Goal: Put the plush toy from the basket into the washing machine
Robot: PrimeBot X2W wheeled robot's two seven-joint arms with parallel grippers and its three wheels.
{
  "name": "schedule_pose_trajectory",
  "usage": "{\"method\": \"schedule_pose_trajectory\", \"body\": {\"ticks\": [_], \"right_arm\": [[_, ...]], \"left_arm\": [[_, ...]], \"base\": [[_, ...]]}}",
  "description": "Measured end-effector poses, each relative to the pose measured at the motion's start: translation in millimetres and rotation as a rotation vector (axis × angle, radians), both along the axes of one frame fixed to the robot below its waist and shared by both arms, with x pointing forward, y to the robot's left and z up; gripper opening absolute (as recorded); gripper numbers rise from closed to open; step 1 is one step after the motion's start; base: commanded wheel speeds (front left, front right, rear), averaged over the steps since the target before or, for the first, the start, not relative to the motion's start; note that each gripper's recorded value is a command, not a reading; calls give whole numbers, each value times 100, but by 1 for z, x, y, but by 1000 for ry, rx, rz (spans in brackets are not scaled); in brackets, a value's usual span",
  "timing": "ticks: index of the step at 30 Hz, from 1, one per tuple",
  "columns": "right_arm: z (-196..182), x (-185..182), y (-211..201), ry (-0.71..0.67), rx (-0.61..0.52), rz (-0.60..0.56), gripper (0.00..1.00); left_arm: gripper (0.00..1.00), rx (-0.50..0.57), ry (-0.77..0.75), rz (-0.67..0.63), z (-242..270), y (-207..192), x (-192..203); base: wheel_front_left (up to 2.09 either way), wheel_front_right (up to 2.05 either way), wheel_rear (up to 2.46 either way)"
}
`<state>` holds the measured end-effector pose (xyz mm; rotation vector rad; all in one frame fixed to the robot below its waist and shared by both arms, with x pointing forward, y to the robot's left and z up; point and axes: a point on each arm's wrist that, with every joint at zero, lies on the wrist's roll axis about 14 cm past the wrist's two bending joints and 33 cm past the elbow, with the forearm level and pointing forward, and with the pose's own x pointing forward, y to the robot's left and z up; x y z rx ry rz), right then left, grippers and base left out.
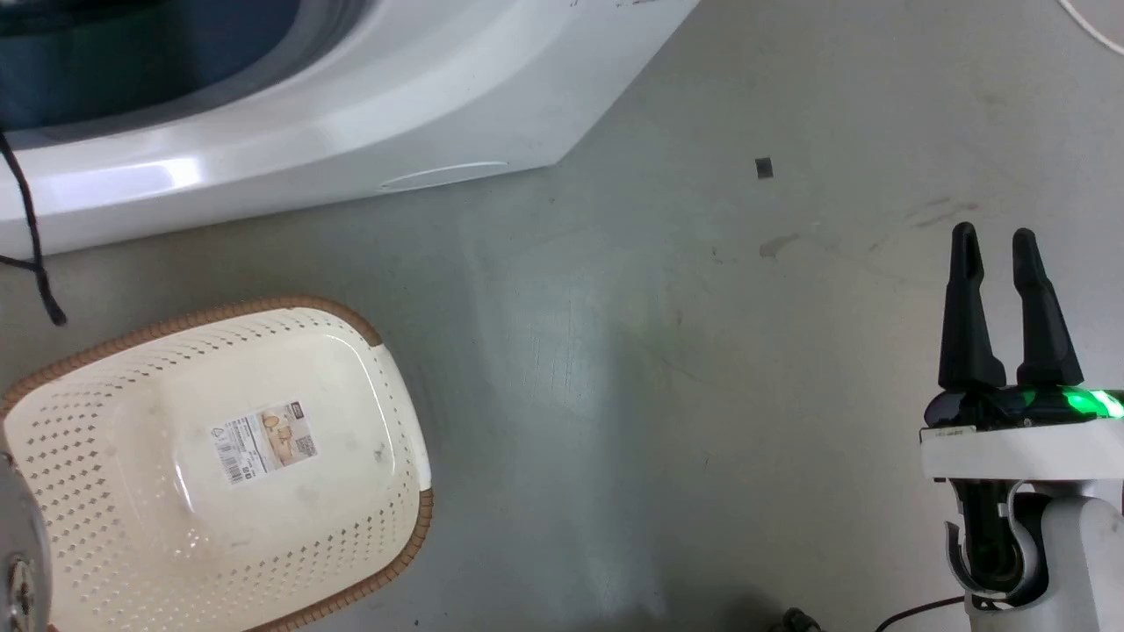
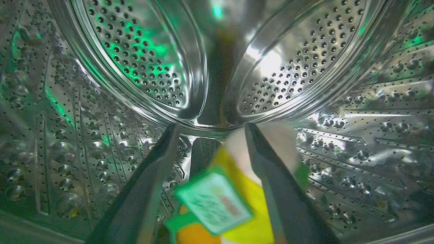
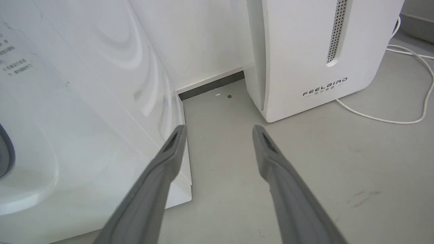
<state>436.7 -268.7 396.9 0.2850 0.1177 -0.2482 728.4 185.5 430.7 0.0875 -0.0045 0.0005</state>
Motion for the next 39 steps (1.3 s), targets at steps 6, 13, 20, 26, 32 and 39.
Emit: {"method": "schedule_pose_trajectory", "body": {"ticks": [6,13,20,26,32,39], "right_arm": [[15,2,3,-41,0,9,100],[42,3,14,-106,-12,45,100],[72,0,32,-180,-36,101,100],[96,-6,49,-235,-67,154,100],[113,-14,68,-274,-104,211,100],[132,-28,82,-315,-146,255,100]], "left_arm": [[100,2,29,-14,1,-5,-17],[100,-20,67,-2,-3,-8,-59],[100,-13,33,17,17,-2,-107],[100,0,-9,19,37,-6,-153],[100,12,-76,30,67,-5,-196],[100,6,-97,73,79,7,-249]], "base": [[0,0,0],[0,0,0],[0,0,0],[0,0,0],[0,0,0],[0,0,0]]}}
